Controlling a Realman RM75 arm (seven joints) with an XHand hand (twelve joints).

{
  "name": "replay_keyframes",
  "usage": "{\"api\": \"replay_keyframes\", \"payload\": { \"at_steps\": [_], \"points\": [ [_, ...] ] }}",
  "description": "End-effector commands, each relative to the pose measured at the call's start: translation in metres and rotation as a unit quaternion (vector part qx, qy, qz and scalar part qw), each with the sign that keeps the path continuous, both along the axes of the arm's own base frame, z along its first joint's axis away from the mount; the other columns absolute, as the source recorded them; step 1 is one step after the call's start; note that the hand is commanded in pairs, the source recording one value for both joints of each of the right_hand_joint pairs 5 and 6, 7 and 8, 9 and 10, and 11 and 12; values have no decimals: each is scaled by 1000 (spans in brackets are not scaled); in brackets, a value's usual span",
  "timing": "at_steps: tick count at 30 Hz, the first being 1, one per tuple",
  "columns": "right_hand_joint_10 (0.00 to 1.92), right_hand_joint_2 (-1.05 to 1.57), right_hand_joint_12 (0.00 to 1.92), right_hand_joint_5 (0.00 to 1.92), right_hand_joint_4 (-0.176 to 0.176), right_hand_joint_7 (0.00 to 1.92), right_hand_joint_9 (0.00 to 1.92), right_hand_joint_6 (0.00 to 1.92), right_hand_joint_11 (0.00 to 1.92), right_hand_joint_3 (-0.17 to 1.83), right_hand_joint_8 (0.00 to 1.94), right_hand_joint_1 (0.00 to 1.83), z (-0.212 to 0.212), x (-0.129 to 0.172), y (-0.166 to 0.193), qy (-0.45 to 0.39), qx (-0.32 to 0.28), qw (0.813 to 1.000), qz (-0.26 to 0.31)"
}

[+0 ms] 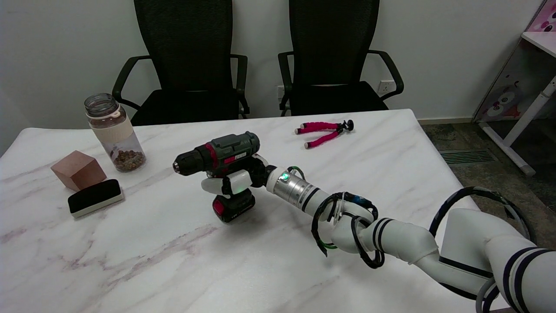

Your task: Pick up the power screwdriver.

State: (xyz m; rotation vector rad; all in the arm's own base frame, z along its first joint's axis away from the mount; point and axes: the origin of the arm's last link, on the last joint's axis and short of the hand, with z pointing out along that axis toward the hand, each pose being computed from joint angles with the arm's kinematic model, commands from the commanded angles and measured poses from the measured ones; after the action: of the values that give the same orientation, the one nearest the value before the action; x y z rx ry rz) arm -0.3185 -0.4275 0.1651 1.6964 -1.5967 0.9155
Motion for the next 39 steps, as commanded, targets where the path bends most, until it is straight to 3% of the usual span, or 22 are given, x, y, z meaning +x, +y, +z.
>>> {"api": "replay_keyframes", "payload": {
  "at_steps": [1,9,15,24,27,39],
  "points": [
    [1649,603,1698,1519,-31,1519,1649,1519,1698,1008,1519,1170,-5,3,-3,11,3,1000,2],
    [1700,666,1720,1595,-20,1595,1700,1595,1720,987,1595,1146,-9,13,-7,4,5,1000,12],
    [1793,854,1787,1768,10,1768,1793,1768,1787,822,1768,1098,-13,21,-10,4,9,1000,12],
    [1863,977,1823,1843,21,1843,1863,1843,1823,773,1843,1074,-17,37,-19,1,6,1000,26],
    [1876,1069,1842,1918,32,1918,1876,1918,1842,748,1918,1058,-20,44,-23,-4,2,1000,24],
    [1920,1234,1920,1920,35,1920,1920,1920,1920,675,1920,1037,-11,93,-36,-31,-11,997,68]
  ]
}}
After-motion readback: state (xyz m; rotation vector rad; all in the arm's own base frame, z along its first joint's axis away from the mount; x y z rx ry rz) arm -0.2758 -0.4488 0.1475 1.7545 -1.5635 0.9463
